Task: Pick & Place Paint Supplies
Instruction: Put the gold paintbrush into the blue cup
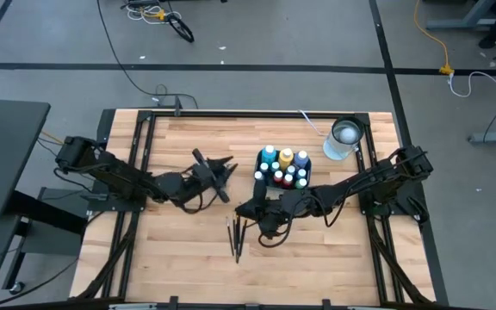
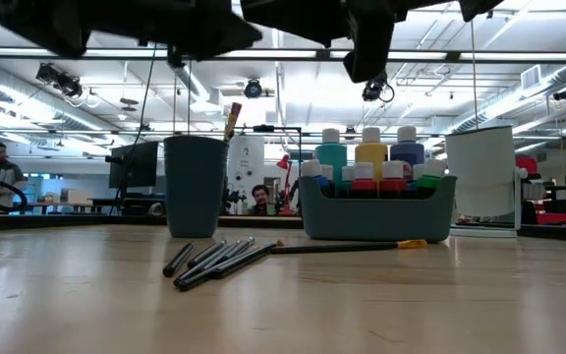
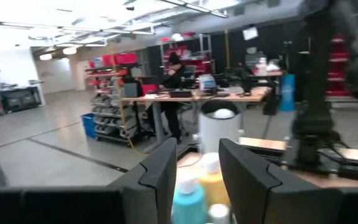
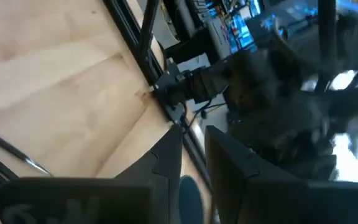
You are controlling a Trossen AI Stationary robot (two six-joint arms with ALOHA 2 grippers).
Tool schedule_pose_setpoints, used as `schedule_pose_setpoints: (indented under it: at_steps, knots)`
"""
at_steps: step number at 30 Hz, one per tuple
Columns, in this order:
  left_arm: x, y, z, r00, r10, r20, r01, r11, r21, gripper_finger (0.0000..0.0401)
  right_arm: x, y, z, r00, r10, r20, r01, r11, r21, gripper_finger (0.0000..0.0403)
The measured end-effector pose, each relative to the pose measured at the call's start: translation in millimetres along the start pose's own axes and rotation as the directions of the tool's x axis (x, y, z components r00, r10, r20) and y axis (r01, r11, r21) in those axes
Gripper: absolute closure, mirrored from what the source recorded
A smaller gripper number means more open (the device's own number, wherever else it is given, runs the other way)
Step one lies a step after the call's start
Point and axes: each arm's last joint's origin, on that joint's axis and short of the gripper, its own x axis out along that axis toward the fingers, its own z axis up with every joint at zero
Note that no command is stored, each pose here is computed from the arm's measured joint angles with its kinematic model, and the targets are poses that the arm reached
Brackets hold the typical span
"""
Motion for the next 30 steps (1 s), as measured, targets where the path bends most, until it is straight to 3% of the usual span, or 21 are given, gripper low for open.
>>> schedule_pose_setpoints:
  at_steps: [5,8,10,12,15,20,26,30]
  knots:
    - [-8.5,-28.9,14.1,0.995,-0.048,-0.086,0.055,0.995,0.084,0.0276,0.0,0.3,-0.9,1.000,-0.003,-0.022,0.007,0.988,0.152,0.0328]
    - [-15.0,-42.6,17.5,0.984,-0.063,-0.166,0.082,0.991,0.110,0.0276,-0.5,6.3,-2.9,0.997,0.057,-0.045,-0.044,0.966,0.255,0.0328]
    - [-20.7,-48.9,16.6,0.974,-0.082,-0.212,0.098,0.993,0.066,0.0276,-1.4,11.4,-4.6,0.992,0.100,-0.075,-0.076,0.959,0.274,0.0328]
    - [-25.9,-54.2,18.6,0.968,-0.108,-0.226,0.101,0.994,-0.043,0.0276,-3.0,17.8,-6.4,0.982,0.147,-0.121,-0.106,0.951,0.292,0.0327]
    - [-34.3,-60.8,21.7,0.963,-0.154,-0.222,0.120,0.980,-0.158,0.0276,-7.4,29.2,-9.9,0.952,0.224,-0.208,-0.131,0.913,0.386,0.0327]
    - [-43.0,-66.3,23.2,0.956,-0.196,-0.220,0.167,0.976,-0.142,0.0276,-22.3,53.6,-18.1,0.833,0.425,-0.353,-0.201,0.828,0.523,0.0327]
    - [-42.7,-66.7,24.6,0.955,-0.210,-0.211,0.165,0.963,-0.211,0.0276,-42.9,70.2,-35.7,0.616,0.640,-0.460,-0.218,0.699,0.681,0.0327]
    - [-42.9,-67.2,24.6,0.951,-0.225,-0.211,0.179,0.960,-0.215,0.0276,-48.8,78.3,-50.8,0.565,0.666,-0.487,-0.194,0.681,0.706,0.0327]
